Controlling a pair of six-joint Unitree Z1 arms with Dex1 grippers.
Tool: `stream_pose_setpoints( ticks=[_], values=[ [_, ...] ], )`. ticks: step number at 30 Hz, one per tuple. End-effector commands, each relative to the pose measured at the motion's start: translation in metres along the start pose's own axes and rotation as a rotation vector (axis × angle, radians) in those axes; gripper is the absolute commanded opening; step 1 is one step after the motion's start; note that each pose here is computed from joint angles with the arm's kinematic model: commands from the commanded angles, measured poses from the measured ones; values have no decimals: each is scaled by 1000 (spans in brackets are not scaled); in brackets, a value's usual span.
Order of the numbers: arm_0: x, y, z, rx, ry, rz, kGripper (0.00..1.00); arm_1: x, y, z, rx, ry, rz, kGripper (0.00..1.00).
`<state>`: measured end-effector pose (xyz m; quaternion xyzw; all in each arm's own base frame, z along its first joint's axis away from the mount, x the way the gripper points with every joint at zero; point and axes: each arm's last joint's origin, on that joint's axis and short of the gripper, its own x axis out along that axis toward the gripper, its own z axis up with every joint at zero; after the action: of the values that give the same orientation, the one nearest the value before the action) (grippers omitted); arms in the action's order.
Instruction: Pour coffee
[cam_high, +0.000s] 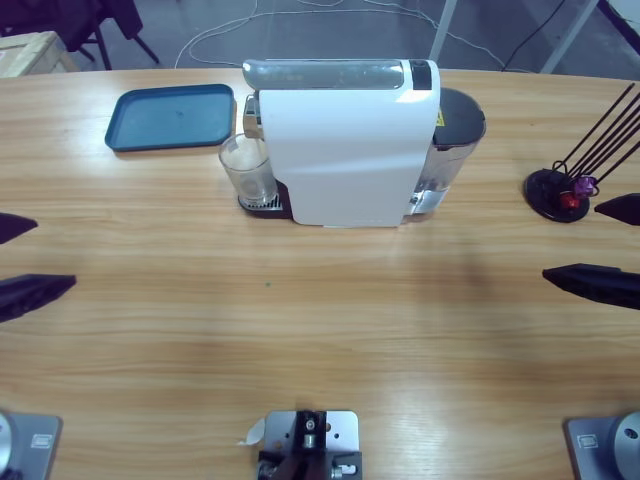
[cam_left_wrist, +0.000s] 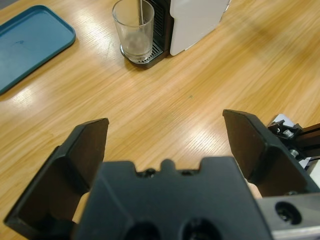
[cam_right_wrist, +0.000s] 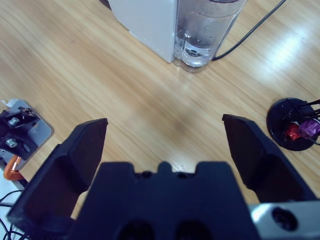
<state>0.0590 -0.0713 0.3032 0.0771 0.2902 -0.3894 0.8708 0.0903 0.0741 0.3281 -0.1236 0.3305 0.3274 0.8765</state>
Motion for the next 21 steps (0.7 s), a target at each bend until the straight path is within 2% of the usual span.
stream_pose_setpoints(
  ticks=[1,4,6,7,13,19,21],
  values=[
    [2,5,-1,-21,71,75,1000,3,2,-10,-15,15,20,1000],
    [1,4,-1,-21,71,58,1000,2,2,-10,-16,10,21,1000],
    [-3,5,7,-1,128,94,1000,2,2,-11,-16,9,20,1000],
    [-4,5,7,-2,132,101,1000,2,2,-11,-17,10,20,1000],
    [-4,4,5,-3,121,81,1000,1,2,-11,-16,6,17,1000],
    [-9,4,-4,-2,60,54,1000,2,2,-11,-16,8,17,1000],
    [-7,4,-3,-1,60,44,1000,3,2,-11,-16,11,17,1000]
  ],
)
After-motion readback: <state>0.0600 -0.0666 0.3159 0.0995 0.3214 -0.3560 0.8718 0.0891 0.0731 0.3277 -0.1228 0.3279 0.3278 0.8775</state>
